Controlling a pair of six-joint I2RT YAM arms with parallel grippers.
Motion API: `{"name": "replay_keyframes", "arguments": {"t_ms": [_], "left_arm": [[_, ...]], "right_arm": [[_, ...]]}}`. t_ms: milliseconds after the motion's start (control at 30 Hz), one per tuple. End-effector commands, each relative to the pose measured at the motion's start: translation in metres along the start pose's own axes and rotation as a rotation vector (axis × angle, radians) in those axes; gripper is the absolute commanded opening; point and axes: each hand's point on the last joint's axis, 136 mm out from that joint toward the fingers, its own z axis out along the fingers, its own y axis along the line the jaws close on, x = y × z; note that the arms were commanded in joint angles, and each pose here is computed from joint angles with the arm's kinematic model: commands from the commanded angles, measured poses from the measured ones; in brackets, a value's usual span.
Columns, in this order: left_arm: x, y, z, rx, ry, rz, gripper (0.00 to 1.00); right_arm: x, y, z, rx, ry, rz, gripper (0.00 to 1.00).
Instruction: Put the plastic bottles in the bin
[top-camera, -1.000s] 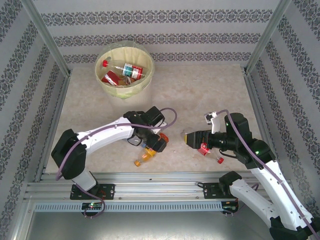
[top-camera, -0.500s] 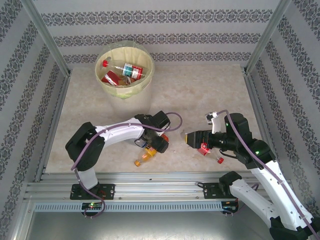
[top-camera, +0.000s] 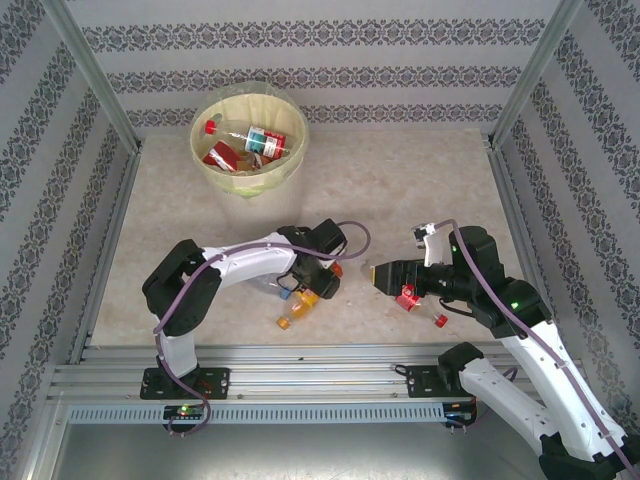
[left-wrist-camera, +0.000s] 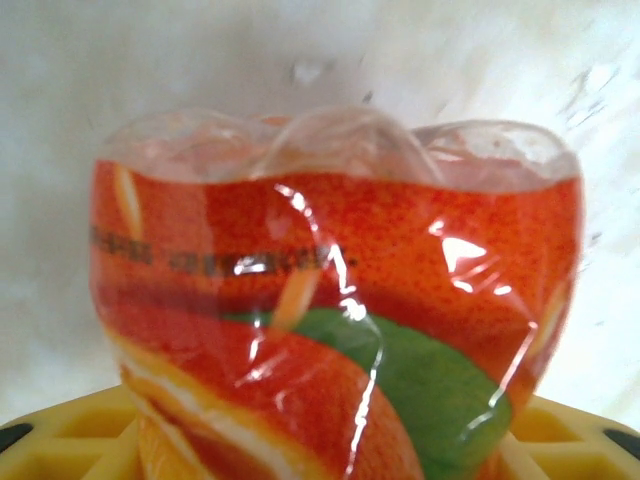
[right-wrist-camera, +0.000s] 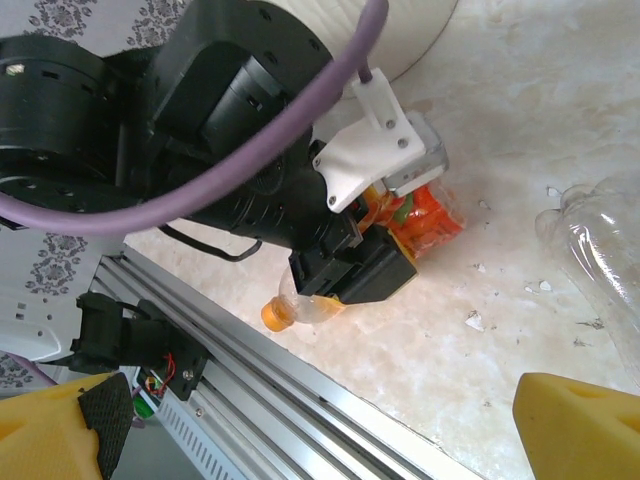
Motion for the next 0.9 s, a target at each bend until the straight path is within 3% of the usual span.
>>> {"name": "replay_keyframes", "arguments": {"t_ms": [0, 200, 467, 700, 867], "left_arm": [[-0.023, -0.019, -0.019, 0.057, -0.057, -0.019, 0.56], [-0.067, -0.035, -0.075, 0.146, -0.182, -0.084, 0.57], [-0.130, -0.033, -0.190, 0.322, -0.429, -0.224, 0.57], [-0.173, 0.006, -0.293, 0.368, -0.682, -0.343, 0.57], [-0.203, 0.049, -0.360, 0.501, -0.882, -0.479, 0.57]], "right_arm": [[-0.012, 0.003, -0.007, 0.007, -0.052, -0.029, 0.98], [-0.025, 0.013, -0.014, -0.030, -0.126, -0.028, 0.98], [-0.056, 0.032, -0.035, -0.079, -0.297, -0.051, 0.98], [-0.077, 0.031, -0.054, -0.017, -0.414, -0.069, 0.98], [-0.081, 0.034, -0.056, -0.016, -0.425, -0.073, 0.98]]}}
